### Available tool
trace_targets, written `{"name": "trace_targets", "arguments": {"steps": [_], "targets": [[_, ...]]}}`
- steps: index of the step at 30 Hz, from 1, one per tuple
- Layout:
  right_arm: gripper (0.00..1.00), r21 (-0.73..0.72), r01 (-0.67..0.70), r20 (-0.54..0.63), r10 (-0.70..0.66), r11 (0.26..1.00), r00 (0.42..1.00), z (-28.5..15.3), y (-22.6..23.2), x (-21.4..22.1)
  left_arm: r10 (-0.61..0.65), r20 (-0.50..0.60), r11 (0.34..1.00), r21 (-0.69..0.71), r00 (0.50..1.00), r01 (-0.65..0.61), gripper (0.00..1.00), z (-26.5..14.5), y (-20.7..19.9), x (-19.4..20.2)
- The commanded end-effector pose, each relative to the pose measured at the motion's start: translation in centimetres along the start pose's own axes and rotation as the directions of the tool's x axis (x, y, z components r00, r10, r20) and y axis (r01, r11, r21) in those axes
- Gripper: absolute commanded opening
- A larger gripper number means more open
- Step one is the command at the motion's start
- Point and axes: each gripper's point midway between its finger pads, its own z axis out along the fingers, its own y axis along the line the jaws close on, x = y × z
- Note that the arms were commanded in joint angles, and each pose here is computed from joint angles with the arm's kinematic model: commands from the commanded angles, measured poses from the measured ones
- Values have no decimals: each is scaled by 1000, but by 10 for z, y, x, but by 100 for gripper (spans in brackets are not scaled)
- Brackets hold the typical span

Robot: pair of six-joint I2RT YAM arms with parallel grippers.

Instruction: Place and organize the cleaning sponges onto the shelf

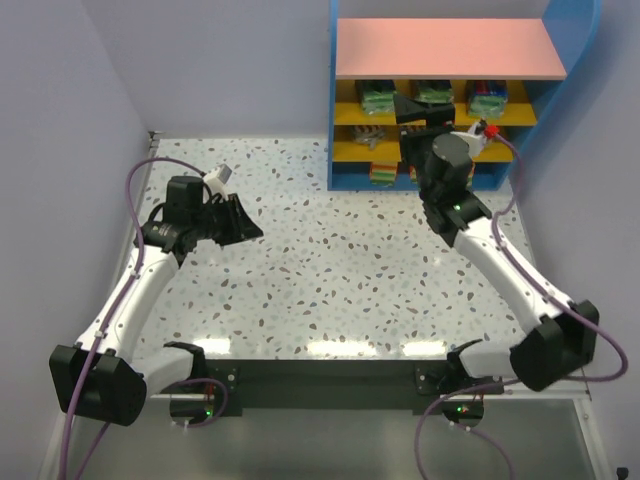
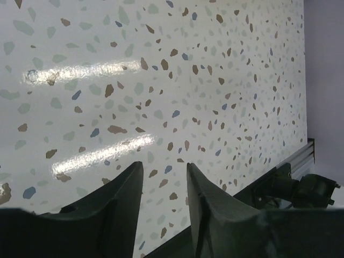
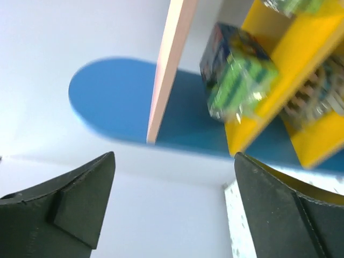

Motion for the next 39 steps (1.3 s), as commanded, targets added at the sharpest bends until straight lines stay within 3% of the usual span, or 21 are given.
{"name": "trace_targets", "arguments": {"steps": [1, 3, 6, 10, 13, 17, 22, 27, 31, 39], "targets": [[98, -6, 164, -171, -163, 986, 972, -60, -11, 3, 29, 65, 994, 104, 997, -35, 47, -7, -25, -23], [99, -7, 267, -242, -261, 964, 935, -97, -32, 0, 26, 56, 993, 112, 998, -32, 60, -7, -26, -20], [99, 55, 435, -359, -389, 899, 848, -139, -88, -2, 22, 40, 993, 115, 999, -27, 70, -7, -25, -14], [99, 162, 551, -444, -438, 819, 781, -202, -146, -26, 19, 31, 991, 134, 999, -23, 75, -8, -27, -7], [98, 252, 576, -433, -441, 778, 786, -240, -173, -53, 28, 29, 988, 151, 999, -32, 77, -10, -32, -3], [99, 259, 593, -436, -456, 762, 776, -280, -186, -74, 53, 58, 978, 199, 997, -63, 77, -17, -48, -11], [98, 335, 612, -490, -422, 717, 763, -322, -213, -88, 38, 133, 959, 273, 990, -74, 77, -38, -84, -47], [98, 371, 577, -453, -400, 728, 797, -339, -225, -99, 5, 292, 934, 341, 956, -109, 77, -70, -120, -88], [99, 348, 559, -426, -404, 753, 810, -335, -225, -97, -79, 426, 897, 425, 901, -123, 78, -105, -148, -113], [99, 327, 657, -523, -449, 679, 724, -317, -235, -81, -89, 464, 843, 506, 882, -181, 81, -144, -176, -112]]}}
